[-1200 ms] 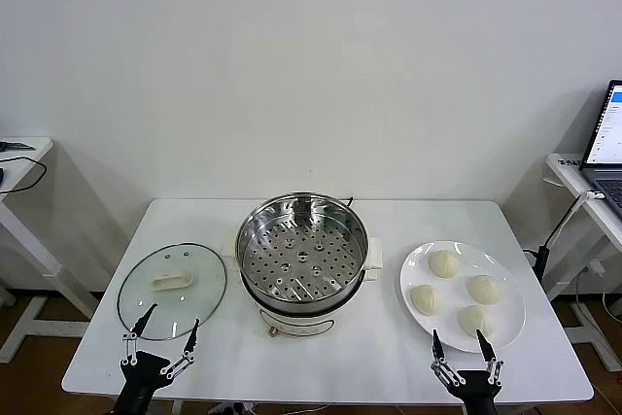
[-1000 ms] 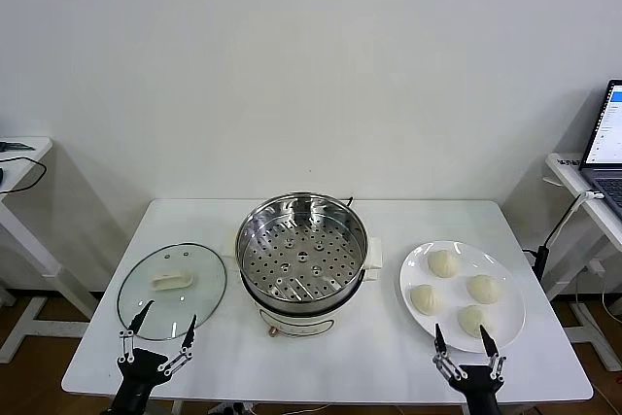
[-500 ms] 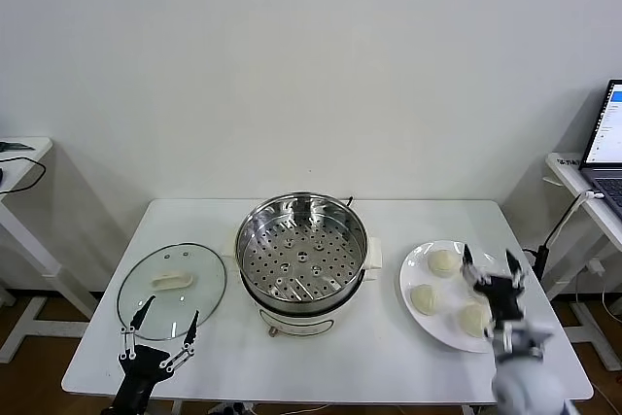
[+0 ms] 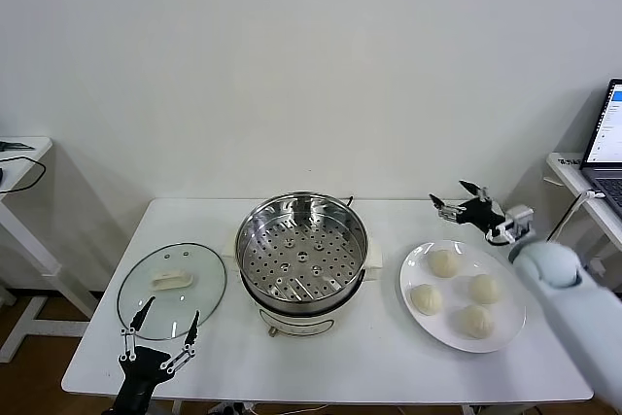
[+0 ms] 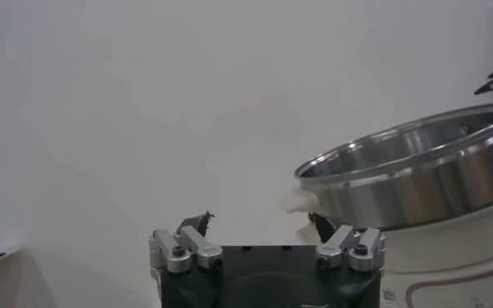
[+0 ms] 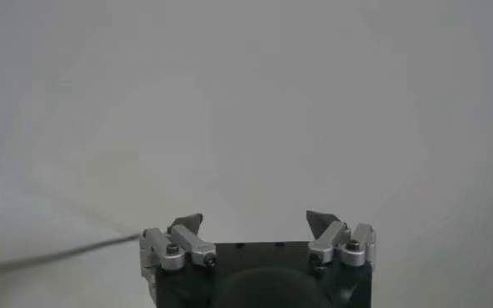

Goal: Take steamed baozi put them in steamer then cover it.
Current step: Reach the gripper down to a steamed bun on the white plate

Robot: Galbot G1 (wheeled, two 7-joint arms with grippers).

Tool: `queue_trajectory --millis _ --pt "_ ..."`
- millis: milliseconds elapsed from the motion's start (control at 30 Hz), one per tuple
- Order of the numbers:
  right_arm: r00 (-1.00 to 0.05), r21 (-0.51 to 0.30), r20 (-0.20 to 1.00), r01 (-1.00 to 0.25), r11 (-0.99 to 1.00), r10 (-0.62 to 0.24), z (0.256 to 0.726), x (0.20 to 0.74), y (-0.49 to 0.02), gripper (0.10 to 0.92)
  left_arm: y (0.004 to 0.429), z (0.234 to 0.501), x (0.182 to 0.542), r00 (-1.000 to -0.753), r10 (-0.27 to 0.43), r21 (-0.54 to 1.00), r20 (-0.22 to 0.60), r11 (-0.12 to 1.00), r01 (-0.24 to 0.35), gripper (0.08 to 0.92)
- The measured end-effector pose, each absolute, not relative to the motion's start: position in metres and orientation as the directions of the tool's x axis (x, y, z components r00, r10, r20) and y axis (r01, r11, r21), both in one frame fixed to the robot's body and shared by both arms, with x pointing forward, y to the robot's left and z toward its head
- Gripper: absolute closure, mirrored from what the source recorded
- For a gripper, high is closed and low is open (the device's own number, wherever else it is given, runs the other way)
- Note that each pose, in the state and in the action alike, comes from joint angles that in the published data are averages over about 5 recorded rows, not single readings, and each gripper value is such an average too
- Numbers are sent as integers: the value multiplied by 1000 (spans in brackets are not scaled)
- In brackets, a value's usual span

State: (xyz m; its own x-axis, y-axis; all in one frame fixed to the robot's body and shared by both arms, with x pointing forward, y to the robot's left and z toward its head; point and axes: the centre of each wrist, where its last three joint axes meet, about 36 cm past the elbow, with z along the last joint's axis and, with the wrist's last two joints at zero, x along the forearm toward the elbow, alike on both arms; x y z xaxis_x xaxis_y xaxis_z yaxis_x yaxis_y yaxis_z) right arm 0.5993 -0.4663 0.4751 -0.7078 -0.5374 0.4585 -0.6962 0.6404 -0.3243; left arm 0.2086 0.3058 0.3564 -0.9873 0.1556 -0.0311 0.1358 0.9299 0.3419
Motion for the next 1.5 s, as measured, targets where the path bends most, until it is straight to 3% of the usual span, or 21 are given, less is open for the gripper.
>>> queue_trajectory --millis 200,400,600,900,1500 --pt "-480 -316 688 -874 370 -544 503 633 -472 200 306 356 206 -989 145 341 -25 931 128 177" --pt "-302 -239 845 -952 193 -441 505 653 -467 200 307 355 203 -991 135 339 -19 933 121 177" --pt "-189 -163 926 -981 106 -326 499 667 -462 200 308 353 199 -992 127 337 -13 935 115 177" --pt "-114 -108 969 -993 43 -217 487 683 -446 200 306 351 195 -994 114 329 -7 939 105 177" --pt "-81 -87 988 -995 -40 -133 466 697 -410 230 308 349 194 -995 97 326 -6 941 90 177"
